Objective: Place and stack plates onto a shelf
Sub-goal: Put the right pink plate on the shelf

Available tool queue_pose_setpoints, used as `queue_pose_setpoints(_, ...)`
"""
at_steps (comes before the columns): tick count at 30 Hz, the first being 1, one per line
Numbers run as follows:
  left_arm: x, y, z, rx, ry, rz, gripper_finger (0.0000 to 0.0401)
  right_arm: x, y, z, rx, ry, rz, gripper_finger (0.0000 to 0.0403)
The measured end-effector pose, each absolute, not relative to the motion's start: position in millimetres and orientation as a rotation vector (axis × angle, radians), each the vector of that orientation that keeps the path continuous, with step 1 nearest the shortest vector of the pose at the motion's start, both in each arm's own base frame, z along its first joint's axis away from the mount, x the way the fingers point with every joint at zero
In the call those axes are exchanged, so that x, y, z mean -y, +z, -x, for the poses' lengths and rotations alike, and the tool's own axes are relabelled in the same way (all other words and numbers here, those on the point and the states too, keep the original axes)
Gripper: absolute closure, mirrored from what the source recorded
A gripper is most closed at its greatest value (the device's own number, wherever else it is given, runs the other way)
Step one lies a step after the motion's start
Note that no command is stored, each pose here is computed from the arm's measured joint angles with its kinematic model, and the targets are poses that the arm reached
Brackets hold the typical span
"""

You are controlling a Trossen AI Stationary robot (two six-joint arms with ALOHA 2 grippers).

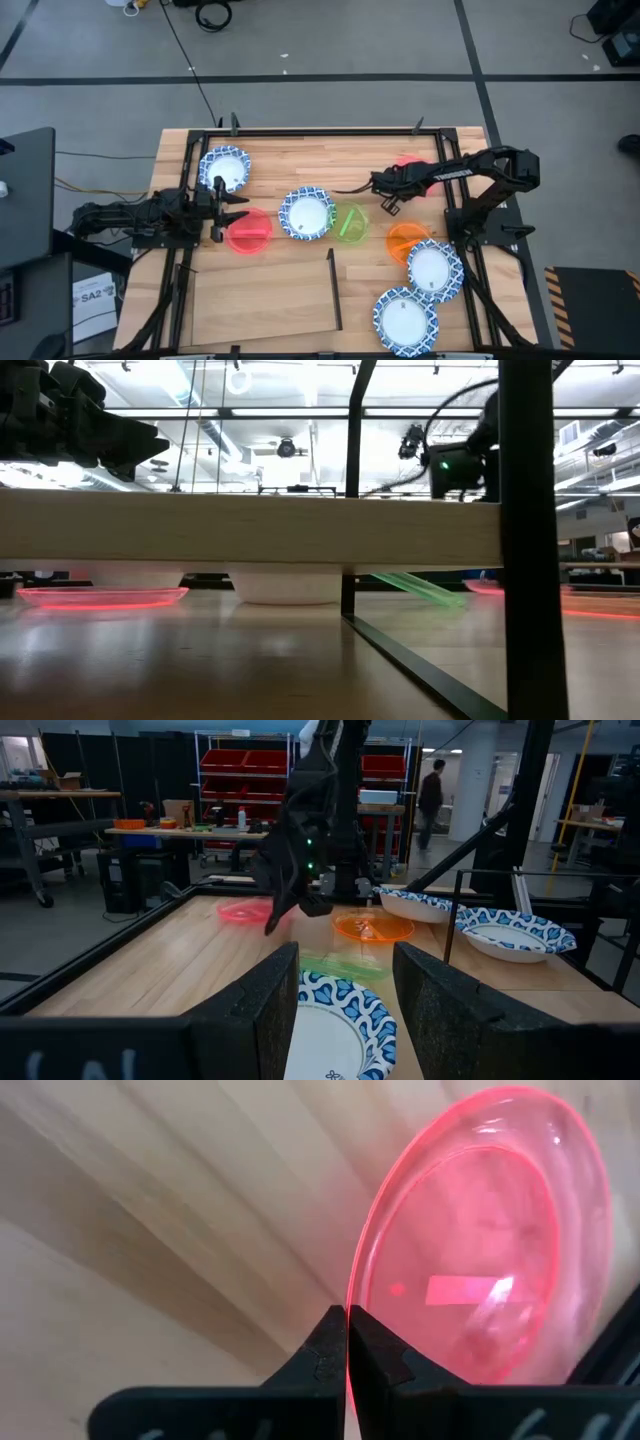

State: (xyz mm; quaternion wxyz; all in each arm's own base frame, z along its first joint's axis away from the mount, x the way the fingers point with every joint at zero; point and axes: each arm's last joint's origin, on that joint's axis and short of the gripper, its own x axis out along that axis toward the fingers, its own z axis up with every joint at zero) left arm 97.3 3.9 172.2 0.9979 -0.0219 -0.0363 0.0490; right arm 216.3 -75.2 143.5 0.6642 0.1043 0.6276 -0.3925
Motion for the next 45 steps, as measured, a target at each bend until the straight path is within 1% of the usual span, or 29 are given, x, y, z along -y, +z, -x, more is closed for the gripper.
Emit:
queue_pose_setpoints(7,-4.0,172.4,-97.3,0.075,0.098,0.044,0.023,83.2,174.9,-242.9,-1.345,-0.781,-0.127,0.0395)
queue_pose_setpoints(14,-4.0,177.7,-96.7,0.13,0.097,0.046,0.023,89.9,210.8,-266.5,-1.273,-0.656,0.017,0.0395)
queue_pose_setpoints(19,-3.9,183.7,-95.7,0.194,0.096,0.048,0.023,91.8,233.5,-279.7,-1.219,-0.527,0.09,0.0395)
queue_pose_setpoints(27,-3.9,187.8,-94.9,0.237,0.095,0.049,0.023,91.0,260.0,-300.0,-1.046,-0.322,0.148,0.0395)
queue_pose_setpoints(36,-3.9,192.4,-96.6,0.277,0.094,0.042,0.023,73.8,271.1,-317.8,-0.87,-0.03,0.353,0.0395)
queue_pose_setpoints(39,-4.0,192.2,-101.3,0.226,0.095,0.047,0.023,66.6,272.9,-321.3,-0.828,0.05,0.405,0.0395)
queue_pose_setpoints(45,-4.2,214.3,-115.5,0.152,0.097,0.034,0.023,52.3,274.3,-325.1,-0.773,0.187,0.491,0.0395)
